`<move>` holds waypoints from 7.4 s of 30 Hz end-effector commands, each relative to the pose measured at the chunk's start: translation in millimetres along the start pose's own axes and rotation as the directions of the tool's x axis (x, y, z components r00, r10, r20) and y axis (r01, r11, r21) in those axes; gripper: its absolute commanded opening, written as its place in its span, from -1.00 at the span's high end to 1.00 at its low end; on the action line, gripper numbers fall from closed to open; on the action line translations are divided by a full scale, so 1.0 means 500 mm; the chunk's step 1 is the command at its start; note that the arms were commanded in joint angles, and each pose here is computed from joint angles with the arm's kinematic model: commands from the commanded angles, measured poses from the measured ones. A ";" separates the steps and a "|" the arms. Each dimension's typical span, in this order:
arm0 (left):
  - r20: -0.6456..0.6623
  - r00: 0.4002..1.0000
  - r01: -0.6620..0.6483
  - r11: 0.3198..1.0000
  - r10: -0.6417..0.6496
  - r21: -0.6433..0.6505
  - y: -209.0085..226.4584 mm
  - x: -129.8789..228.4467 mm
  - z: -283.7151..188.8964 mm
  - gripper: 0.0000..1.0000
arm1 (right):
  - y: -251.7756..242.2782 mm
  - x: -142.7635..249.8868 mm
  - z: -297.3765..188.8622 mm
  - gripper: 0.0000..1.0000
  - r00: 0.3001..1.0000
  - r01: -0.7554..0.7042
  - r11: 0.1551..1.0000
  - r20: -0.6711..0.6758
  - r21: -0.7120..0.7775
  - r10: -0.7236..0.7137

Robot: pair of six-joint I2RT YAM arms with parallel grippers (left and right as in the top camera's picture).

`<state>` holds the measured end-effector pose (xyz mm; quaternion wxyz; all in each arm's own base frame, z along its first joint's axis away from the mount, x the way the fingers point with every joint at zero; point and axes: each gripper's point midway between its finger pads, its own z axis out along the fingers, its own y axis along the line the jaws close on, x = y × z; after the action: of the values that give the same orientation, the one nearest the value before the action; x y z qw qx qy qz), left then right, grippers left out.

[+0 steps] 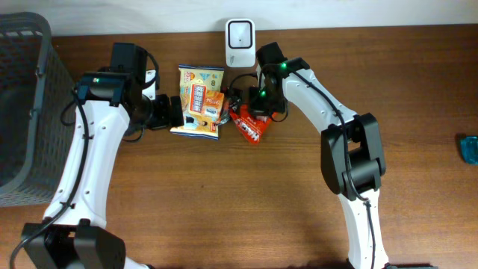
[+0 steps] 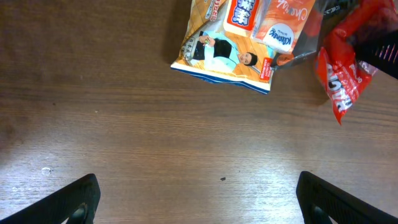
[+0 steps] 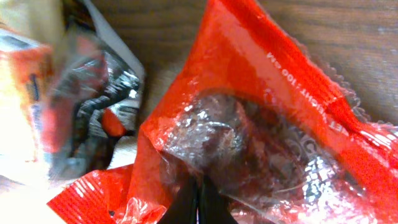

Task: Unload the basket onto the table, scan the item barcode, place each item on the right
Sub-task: 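Grasp the red snack bag with the right gripper, then lift the red snack bag and hold it up to the scanner, then carry the red bag to the right table edge and release, then grasp the dark hex-wrench package with the right gripper, then hold the hex-wrench package up to the scanner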

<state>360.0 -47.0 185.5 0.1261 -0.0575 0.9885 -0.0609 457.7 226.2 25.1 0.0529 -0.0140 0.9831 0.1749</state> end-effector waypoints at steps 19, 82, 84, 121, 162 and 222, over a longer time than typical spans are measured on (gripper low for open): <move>0.001 1.000 0.007 1.000 -0.007 0.008 -0.002 -0.001 -0.002 -0.98 | 0.029 0.111 -0.053 0.92 0.975 0.101 0.988 -0.211 0.117 -0.075; 0.001 1.000 0.007 1.000 -0.007 0.008 -0.002 -0.001 -0.002 -0.98 | -0.003 -0.018 -0.099 0.53 0.984 -0.172 0.982 -0.065 -0.083 0.167; 0.001 1.000 0.007 1.000 -0.007 0.008 -0.002 -0.001 -0.002 -0.98 | -0.013 -0.008 -0.083 0.14 0.990 -0.135 0.990 -0.034 0.038 0.137; 0.001 1.000 0.007 1.000 -0.007 0.008 -0.002 -0.001 -0.002 -0.98 | 0.085 -0.376 -0.273 0.92 0.689 -0.089 0.974 0.693 -0.209 0.212; 0.000 1.000 0.007 1.000 -0.007 0.007 -0.002 -0.001 -0.002 -0.98 | -1.109 0.148 -0.639 -0.86 0.338 -0.920 0.373 0.731 0.123 0.593; 0.001 1.000 0.007 1.000 -0.007 0.008 -0.002 -0.001 -0.002 -0.98 | 0.150 -0.394 -0.168 0.92 0.751 -0.028 0.950 0.620 -0.312 0.226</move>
<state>359.9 -47.4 185.5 0.1259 -0.0570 0.9885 -0.0609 628.6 295.2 179.5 0.4012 0.0575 0.8603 0.3092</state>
